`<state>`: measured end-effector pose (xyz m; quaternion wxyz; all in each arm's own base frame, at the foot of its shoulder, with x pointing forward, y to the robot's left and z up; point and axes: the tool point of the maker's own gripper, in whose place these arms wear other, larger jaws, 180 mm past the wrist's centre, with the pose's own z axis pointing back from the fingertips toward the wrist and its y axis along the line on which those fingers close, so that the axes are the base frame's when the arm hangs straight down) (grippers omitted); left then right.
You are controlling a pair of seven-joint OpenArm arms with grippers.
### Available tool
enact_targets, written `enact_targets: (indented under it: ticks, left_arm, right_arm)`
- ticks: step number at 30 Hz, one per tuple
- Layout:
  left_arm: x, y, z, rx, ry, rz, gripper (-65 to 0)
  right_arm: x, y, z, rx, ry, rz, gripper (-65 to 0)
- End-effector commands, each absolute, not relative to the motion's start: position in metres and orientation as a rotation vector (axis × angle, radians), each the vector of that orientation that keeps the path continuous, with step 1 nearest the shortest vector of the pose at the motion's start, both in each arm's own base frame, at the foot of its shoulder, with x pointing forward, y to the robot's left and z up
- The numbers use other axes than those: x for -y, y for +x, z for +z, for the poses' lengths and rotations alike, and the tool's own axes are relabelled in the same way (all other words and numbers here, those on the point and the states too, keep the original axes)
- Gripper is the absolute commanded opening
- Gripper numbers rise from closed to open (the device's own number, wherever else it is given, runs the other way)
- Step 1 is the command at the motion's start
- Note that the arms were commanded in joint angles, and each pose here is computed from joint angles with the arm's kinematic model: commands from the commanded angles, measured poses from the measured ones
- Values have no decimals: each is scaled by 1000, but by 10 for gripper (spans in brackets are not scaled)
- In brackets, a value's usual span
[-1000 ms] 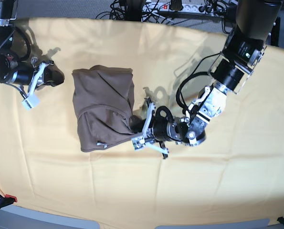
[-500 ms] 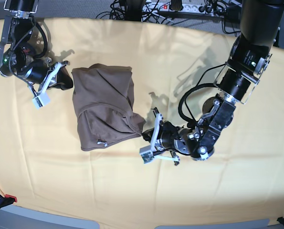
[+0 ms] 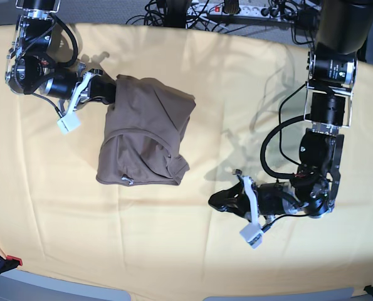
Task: Fold the T-shirt properly
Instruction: 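Lower the bundle onto the table and open both grippers, then press and tuck the bundle's edges with both grippers to square it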
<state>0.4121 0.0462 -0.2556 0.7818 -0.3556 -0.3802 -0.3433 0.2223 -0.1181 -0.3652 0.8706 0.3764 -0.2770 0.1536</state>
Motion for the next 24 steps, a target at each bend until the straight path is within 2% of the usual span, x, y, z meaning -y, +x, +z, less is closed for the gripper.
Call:
enact_targets:
  ticks: [1,8,15,21,24]
  left_arm:
    - [-46,415,-232,872,-815,-746,-650]
    - [-44,371,-218,781,-1140,-690,-650]
    - [-40,339,-246,725,-1162,-667,-650]
    - [-22,287,-246,727,-1175,-771,-650]
    - [-12,258,-245,724,-1189,-822,-650]
  right_arm:
    - [123,234,-350,640,789,335,-650]
    - [134,269,-323,750,762,350,-650]
    - [134,301,-293,847,746,393,-650]
    - [133,318,-275,904,739,416,-650]
    - [125,317,-268,920,792,423,-650]
